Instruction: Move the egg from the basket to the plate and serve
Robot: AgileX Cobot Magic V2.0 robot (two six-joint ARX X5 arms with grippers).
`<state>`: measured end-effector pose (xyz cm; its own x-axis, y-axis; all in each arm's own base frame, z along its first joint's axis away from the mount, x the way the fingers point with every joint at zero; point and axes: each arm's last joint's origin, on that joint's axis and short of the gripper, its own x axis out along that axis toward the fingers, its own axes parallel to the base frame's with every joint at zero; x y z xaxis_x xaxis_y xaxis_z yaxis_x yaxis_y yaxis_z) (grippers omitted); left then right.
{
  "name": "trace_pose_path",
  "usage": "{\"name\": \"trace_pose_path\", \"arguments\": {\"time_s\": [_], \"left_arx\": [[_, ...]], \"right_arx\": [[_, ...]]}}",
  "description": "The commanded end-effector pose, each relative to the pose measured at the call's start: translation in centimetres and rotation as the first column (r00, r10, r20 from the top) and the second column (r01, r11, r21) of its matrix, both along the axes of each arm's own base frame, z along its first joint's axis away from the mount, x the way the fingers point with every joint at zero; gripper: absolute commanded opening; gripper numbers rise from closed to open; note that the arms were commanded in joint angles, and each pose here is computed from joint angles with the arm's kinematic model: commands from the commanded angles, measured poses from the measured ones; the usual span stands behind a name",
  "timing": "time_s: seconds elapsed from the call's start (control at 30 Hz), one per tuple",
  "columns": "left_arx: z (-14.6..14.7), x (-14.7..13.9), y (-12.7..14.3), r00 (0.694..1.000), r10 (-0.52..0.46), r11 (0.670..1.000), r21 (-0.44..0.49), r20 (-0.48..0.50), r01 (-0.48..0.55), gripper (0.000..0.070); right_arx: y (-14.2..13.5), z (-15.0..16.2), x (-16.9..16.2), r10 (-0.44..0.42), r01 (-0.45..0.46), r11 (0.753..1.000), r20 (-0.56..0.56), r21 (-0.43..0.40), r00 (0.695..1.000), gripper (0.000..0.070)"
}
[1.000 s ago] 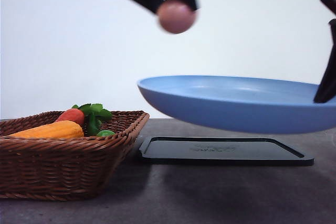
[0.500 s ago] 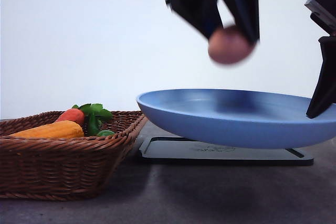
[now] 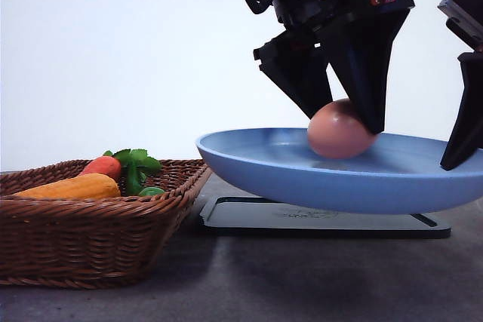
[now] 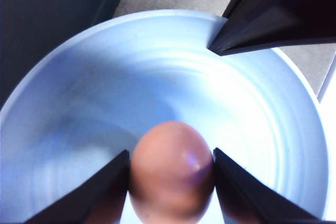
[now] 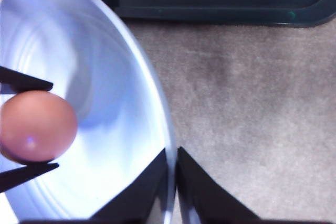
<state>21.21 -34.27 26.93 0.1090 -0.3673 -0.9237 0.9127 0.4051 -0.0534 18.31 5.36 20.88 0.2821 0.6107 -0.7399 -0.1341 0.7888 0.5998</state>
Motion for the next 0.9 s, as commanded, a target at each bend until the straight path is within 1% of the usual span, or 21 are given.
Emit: {"name": "trace_pose_path", "arguments": {"time_s": [0.0,0.1,0.57,0.67,0.77,0.87], "left_arx": [[-0.4,-0.1,-0.8,1.0,-0.019,1.0,-0.001,0.005,0.019,0.0297],[-0.4,-0.1,-0.8,1.0,-0.018,1.0,-0.001,0.005,0.018,0.0327],[-0.1,-0.2,-0.6,1.0,-0.01,1.0,-0.001,0.0,0.01,0.0329],[1.1,-0.2,0.2,1.0,0.001,1.0,-0.017,0.01,-0.001,0.0328],[3.5,-0.5,1.5,0.999,0.008,0.998,-0.064,0.042,-0.006,0.0328],[6.3,-1.1,3.5,0.997,0.017,0.994,-0.109,0.077,-0.009,0.0328]], "right_arx": [[0.2,0.4,0.3,0.015,-0.015,1.0,0.016,0.007,1.0,0.0],[0.2,0.4,0.3,0.016,-0.016,1.0,0.008,0.004,1.0,0.0],[0.1,0.2,0.0,0.021,-0.021,1.0,-0.028,0.003,0.999,0.0],[-0.1,0.2,0.0,0.011,-0.011,1.0,-0.03,0.003,1.0,0.0],[-0.7,0.3,0.3,-0.013,0.013,1.0,-0.023,0.001,1.0,0.0],[-1.2,0.4,1.0,-0.033,0.033,0.999,-0.022,-0.001,0.999,0.0]]}}
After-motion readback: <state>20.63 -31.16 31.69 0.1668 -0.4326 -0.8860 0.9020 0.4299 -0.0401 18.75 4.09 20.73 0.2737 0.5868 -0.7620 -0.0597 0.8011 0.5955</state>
